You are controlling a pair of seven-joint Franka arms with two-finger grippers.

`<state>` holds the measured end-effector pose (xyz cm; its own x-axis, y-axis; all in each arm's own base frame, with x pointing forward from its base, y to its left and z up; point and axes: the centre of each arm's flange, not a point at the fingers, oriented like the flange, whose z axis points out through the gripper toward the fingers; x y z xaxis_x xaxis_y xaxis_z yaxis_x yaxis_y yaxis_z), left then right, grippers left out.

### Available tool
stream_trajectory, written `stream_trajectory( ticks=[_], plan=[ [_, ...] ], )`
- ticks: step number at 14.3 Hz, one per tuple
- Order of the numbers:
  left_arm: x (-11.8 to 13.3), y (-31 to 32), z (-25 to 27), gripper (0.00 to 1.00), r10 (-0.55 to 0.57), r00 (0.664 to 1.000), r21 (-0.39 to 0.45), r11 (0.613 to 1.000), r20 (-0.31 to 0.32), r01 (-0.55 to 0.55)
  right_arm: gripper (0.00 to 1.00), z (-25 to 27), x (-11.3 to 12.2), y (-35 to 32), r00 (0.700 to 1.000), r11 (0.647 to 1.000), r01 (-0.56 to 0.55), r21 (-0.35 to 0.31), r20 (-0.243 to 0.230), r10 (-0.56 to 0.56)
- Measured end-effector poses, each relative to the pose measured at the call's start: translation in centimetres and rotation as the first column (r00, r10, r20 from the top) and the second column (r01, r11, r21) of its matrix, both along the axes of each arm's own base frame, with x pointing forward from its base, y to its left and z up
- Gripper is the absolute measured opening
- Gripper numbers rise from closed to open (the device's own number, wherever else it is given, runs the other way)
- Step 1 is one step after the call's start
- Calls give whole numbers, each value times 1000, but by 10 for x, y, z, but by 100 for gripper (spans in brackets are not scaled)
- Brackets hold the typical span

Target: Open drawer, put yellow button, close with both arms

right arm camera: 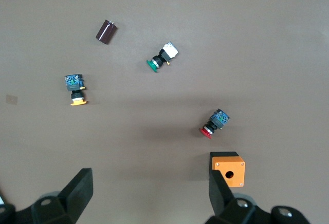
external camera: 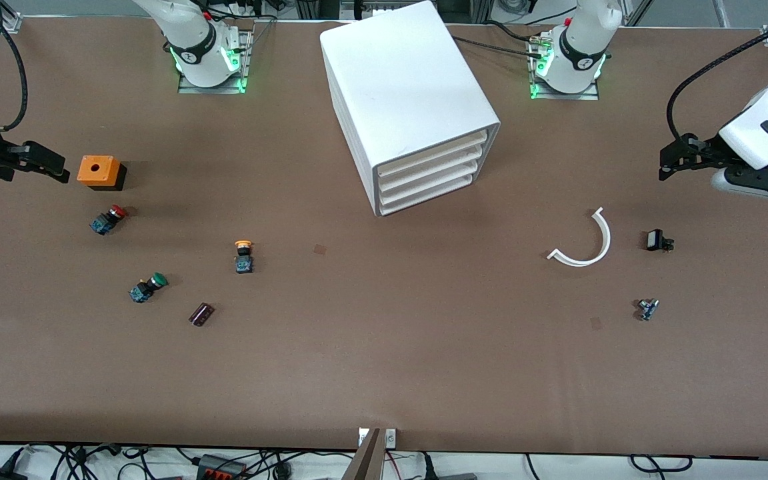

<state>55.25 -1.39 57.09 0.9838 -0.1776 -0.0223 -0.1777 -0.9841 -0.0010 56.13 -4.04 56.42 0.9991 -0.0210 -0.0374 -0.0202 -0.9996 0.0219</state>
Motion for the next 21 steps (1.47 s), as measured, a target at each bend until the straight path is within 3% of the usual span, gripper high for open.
stream_trajectory(
  ticks=[12,16,19,21],
  plan=[
    [-1,0,-1,100,0,1000,0,1000,-12,0,100,-15,6,15,999,1000,-27,0,-21,27],
    [-10,-21,-21,100,-40,990,3,999,-138,41,100,-41,18,51,995,996,-89,1,-40,89],
    [-20,-44,-59,100,-78,939,6,996,-335,84,100,-80,32,88,988,991,-131,42,-72,134],
    [-22,-55,-77,100,-92,911,-50,996,-402,78,100,-110,42,107,984,987,-150,58,-84,154]
  ],
)
